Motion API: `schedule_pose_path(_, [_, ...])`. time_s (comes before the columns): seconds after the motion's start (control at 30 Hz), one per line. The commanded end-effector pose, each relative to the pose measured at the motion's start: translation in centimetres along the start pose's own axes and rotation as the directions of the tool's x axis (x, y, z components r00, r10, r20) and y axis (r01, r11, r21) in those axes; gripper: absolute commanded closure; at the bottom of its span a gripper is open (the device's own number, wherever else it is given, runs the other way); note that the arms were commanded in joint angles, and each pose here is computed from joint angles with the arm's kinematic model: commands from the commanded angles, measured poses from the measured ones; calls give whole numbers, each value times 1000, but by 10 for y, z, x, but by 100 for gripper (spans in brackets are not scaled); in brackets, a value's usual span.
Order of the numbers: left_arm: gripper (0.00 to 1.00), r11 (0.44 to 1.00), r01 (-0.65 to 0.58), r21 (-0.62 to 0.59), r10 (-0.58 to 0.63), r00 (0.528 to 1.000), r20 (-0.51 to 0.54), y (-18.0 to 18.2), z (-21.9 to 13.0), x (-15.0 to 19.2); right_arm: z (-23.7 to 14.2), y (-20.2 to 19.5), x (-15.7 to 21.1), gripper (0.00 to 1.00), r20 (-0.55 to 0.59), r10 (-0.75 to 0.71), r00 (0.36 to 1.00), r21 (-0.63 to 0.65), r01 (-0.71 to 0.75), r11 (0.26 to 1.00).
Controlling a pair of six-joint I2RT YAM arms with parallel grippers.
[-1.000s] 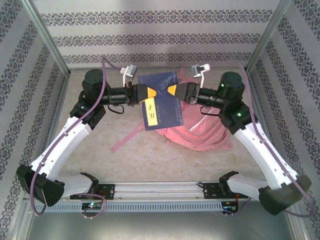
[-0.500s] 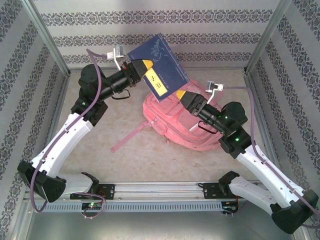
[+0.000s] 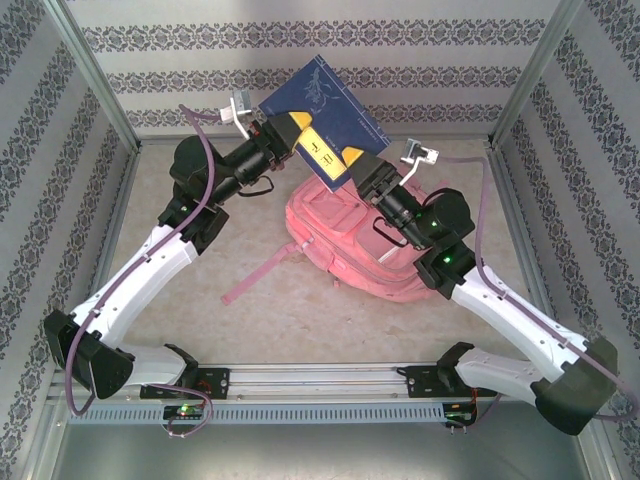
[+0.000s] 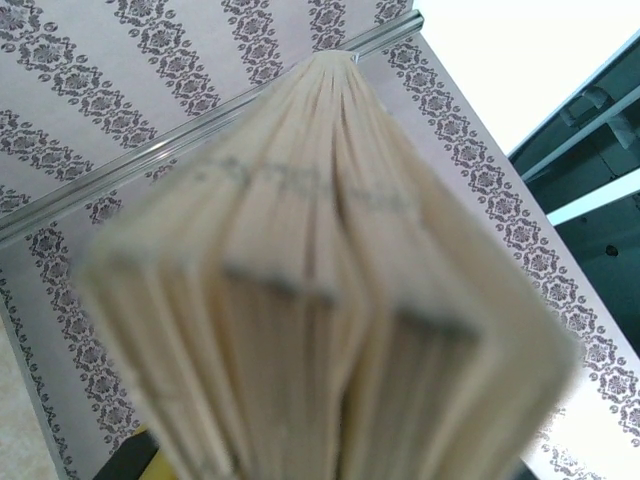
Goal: Pack the student bag
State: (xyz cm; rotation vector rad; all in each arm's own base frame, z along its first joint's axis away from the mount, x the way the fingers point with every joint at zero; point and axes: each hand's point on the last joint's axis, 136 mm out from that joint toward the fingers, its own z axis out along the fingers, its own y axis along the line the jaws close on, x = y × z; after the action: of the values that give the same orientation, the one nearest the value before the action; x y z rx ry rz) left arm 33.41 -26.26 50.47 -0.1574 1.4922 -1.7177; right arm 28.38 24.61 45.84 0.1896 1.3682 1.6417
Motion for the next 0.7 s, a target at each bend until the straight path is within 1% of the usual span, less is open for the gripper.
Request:
schedule_pose_path(0.0, [100,996,-24,90,22,1000,16,-26,-1,3,6,29,-14,41,59,28,998,-95,-23,995])
schedule_pose_path(0.1, [100,997,-21,81,21,1000,2,-21,2,8,9,26,-13,51,64,38,997,-88,-32,996])
schedule_pose_path(0.17, [100,998,-18,66,18,1000,2,-15,3,11,12,29,-13,59,65,38,997,-100,-31,994])
schedule_pose_path(0.33, [100,999,-19,38,19,1000,2,-6,4,13,12,26,-14,95,74,34,997,-92,-27,995])
schedule_pose_path(0.37, [100,999,-20,26,20,1000,1,-3,4,13,10,24,-15,100,82,28,996,-83,-21,996])
schedule_pose_path(0.4, [100,1000,-19,16,19,1000,1,0,4,13,8,20,-18,100,99,23,995,-68,-16,998])
schedule_pose_path(0.43, [97,1000,-16,1,16,1000,1,3,4,14,5,18,-21,100,111,17,994,-55,-11,998])
schedule_pose_path(0.53, [60,997,-18,-81,15,999,-36,19,6,19,-6,5,-31,100,129,-12,992,22,9,1000])
schedule_pose_path(0.57, [51,992,-43,-116,35,997,-69,24,7,23,-13,-3,-37,100,130,-21,991,75,11,997])
schedule_pose_path(0.6, [48,985,-84,-151,67,991,-118,30,9,28,-21,-11,-43,100,128,-40,991,130,23,991])
schedule_pose_path(0.63, [46,974,-128,-187,98,981,-166,36,10,34,-31,-19,-48,100,120,-56,991,195,32,980])
schedule_pose_path(0.67, [45,957,-166,-238,113,969,-221,47,10,39,-47,-36,-50,100,93,-72,993,316,39,948])
